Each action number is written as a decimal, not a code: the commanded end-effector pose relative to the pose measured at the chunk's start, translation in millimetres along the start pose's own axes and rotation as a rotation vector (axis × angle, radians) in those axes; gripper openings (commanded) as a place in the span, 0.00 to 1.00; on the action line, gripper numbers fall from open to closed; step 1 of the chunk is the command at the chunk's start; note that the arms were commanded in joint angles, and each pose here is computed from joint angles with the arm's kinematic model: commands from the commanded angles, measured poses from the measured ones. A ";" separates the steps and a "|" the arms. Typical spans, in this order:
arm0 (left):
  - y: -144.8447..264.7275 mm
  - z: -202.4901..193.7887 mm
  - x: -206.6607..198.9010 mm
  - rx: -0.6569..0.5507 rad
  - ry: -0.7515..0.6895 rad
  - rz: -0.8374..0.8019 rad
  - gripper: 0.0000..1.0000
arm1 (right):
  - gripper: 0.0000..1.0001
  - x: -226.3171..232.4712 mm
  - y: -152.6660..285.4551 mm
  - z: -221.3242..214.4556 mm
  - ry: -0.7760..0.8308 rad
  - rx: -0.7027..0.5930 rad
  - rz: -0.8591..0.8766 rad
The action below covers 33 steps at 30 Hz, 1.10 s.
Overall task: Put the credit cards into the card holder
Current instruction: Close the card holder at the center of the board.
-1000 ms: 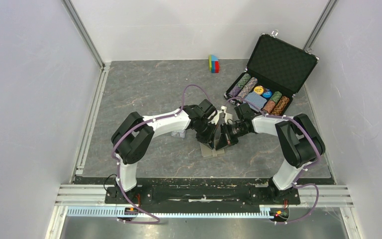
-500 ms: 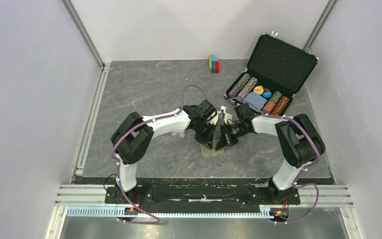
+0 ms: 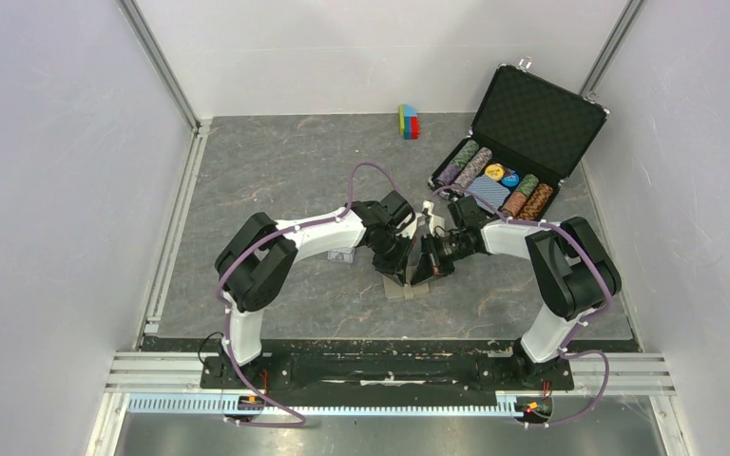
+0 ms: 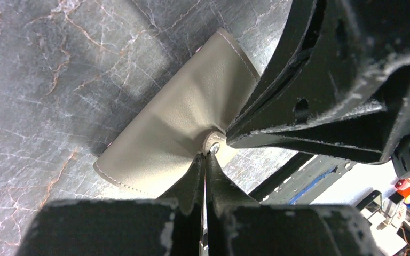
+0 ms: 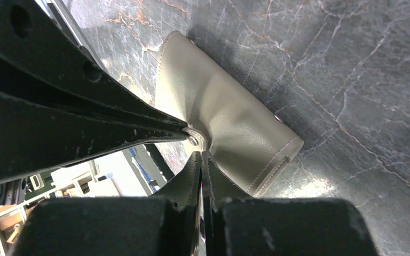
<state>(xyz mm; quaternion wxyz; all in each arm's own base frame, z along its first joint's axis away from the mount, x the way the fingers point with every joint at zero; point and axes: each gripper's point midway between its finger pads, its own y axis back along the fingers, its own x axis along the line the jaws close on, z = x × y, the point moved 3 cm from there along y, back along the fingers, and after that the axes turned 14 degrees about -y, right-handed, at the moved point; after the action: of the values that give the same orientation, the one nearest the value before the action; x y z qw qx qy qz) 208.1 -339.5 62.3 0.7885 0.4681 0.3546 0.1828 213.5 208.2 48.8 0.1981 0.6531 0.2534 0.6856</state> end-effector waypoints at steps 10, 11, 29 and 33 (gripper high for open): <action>-11.5 -4.3 5.3 0.039 0.035 0.015 0.02 | 0.00 19.7 -12.8 14.0 0.106 -0.020 0.072; -12.0 -4.9 5.7 0.043 0.035 0.016 0.02 | 0.00 17.5 -14.4 14.4 0.102 -0.020 0.060; -22.4 4.5 -0.5 0.047 0.043 -0.044 0.02 | 0.00 -17.7 -23.4 0.3 0.083 0.021 -0.197; -30.8 4.0 -2.1 0.067 0.059 -0.061 0.02 | 0.00 -30.9 -24.1 -5.7 0.054 0.035 -0.279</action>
<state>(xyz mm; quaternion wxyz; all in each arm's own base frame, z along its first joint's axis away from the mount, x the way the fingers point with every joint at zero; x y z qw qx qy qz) 207.4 -337.4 55.4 0.7606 0.4845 0.3933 0.1791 219.0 215.2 41.5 0.2433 0.6791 0.2693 0.6380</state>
